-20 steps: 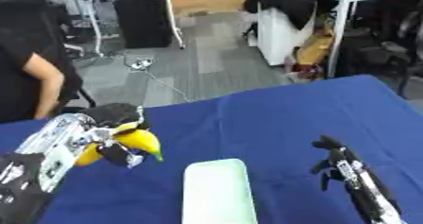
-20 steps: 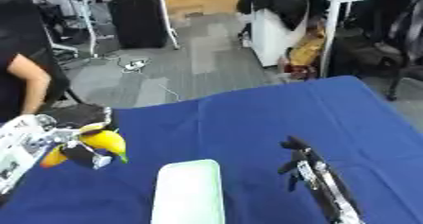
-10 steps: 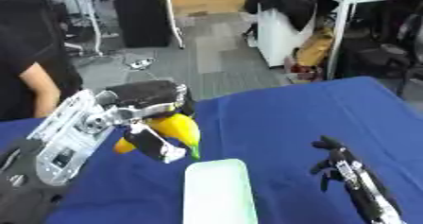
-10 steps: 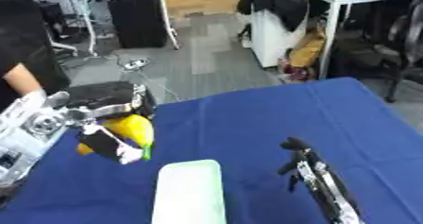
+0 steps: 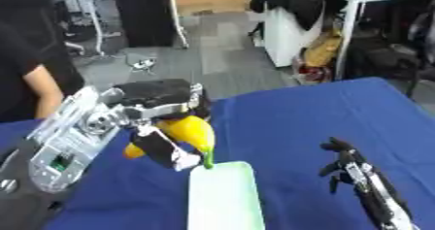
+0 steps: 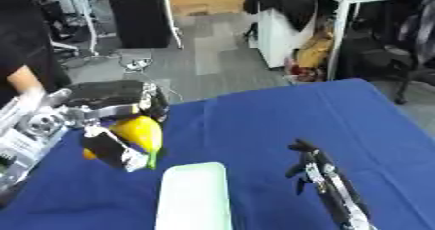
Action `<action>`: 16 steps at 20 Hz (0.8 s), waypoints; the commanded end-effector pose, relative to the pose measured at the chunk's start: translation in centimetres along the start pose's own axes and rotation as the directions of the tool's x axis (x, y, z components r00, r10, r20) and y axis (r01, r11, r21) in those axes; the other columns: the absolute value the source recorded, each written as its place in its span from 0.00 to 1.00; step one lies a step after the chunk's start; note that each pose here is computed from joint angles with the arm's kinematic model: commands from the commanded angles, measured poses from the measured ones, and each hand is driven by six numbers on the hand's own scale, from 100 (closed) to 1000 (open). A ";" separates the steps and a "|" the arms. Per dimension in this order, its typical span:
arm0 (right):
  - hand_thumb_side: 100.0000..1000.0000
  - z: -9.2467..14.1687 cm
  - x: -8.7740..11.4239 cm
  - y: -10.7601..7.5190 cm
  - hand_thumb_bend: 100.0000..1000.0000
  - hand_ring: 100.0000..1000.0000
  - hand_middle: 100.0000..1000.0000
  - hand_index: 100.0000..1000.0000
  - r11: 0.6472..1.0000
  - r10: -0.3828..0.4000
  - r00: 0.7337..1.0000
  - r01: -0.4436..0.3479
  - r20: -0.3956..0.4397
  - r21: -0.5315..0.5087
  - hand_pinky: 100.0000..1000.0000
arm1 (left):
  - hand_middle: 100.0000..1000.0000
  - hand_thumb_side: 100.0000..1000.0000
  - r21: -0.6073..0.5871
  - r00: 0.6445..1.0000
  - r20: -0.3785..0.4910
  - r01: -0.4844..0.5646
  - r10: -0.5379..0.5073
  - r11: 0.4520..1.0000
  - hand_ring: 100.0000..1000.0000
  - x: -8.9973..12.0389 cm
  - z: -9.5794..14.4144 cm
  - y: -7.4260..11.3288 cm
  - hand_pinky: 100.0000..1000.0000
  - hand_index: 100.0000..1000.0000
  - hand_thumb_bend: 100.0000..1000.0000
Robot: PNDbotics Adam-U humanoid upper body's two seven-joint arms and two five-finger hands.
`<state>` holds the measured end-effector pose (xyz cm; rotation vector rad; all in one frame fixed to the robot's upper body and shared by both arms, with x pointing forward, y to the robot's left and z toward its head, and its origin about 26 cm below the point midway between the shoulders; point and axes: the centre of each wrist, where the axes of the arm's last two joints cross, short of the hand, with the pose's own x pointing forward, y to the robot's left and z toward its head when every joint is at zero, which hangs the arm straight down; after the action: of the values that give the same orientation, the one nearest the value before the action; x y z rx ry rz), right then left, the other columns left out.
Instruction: Pick up objects on the table and place them in the box.
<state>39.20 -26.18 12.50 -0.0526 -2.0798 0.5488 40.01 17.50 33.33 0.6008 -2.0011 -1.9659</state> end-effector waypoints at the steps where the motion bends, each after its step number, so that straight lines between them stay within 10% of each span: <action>1: 0.88 -0.8 0.9 -0.5 0.00 0.51 0.82 0.95 1.000 0.017 0.999 -0.017 0.036 0.003 0.24 | 0.00 0.16 0.014 0.999 0.018 0.027 -0.027 1.000 0.00 0.5 -0.3 1.3 0.00 0.17 0.00; 16: 0.89 -2.0 1.9 0.4 0.00 0.50 0.82 0.96 1.000 -0.004 0.997 0.003 0.080 0.016 0.24 | 0.00 0.17 -0.020 0.999 0.026 0.029 -0.029 0.999 0.00 0.5 -3.7 -2.7 0.00 0.17 0.00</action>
<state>39.62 -24.94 13.55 -0.0191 -2.1144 0.5626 41.77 13.90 29.82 0.5671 -1.9742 -2.0165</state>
